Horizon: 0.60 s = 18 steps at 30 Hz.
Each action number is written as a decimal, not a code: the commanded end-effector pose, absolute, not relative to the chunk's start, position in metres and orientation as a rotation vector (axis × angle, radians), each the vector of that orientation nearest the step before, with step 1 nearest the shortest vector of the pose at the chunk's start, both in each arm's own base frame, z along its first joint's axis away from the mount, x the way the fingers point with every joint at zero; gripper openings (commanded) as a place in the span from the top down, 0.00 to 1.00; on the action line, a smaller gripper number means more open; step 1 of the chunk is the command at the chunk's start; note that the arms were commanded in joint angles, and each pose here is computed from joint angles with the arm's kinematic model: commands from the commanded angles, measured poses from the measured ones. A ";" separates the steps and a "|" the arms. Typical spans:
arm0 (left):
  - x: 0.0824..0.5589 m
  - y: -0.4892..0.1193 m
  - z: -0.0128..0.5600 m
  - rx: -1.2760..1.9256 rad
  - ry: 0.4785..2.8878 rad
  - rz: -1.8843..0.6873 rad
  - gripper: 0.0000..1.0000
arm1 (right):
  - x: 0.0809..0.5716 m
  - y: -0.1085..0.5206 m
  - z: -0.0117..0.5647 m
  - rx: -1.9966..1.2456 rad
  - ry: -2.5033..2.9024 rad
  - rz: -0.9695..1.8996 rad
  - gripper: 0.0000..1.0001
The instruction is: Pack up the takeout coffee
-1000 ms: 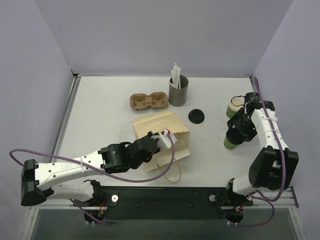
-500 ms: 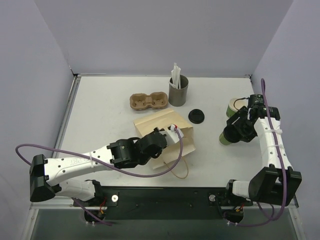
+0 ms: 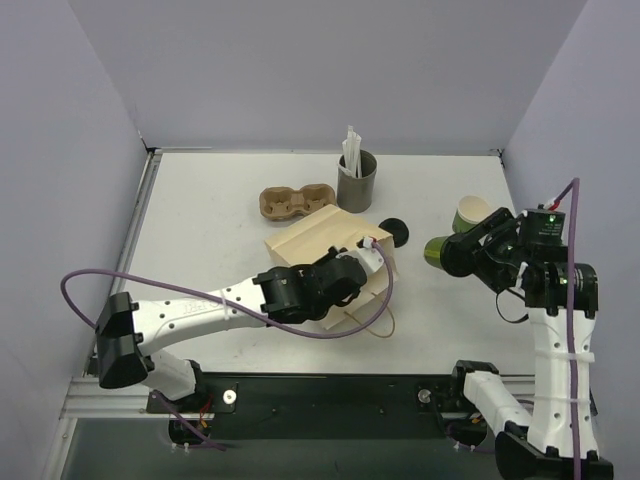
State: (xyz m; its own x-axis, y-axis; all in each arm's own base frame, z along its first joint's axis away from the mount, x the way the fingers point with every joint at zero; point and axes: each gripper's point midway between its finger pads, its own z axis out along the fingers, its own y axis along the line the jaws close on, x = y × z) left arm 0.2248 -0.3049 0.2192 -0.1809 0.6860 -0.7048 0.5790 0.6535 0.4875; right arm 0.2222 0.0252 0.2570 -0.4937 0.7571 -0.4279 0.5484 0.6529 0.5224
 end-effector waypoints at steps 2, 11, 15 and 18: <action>0.239 -0.313 0.231 0.926 1.894 0.212 1.00 | 0.198 0.054 0.279 1.026 2.197 0.631 0.39; 0.242 -0.320 0.236 0.799 1.975 0.219 1.00 | 0.187 0.088 0.271 1.056 2.102 0.859 0.39; 0.242 -0.318 0.235 0.781 1.985 0.214 1.00 | 0.192 0.099 0.254 1.078 2.081 0.906 0.39; 0.241 -0.317 0.237 0.767 1.987 0.193 1.00 | 0.197 0.113 0.247 1.078 2.062 0.947 0.39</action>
State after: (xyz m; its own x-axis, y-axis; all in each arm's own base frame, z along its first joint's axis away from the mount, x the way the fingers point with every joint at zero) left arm 0.2390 -0.3201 0.2204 -0.3213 0.6537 -0.6851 0.4741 0.7373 0.4812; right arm 0.1768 0.0997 0.2399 -0.5341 0.8180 -0.2137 0.4504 0.4892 0.7469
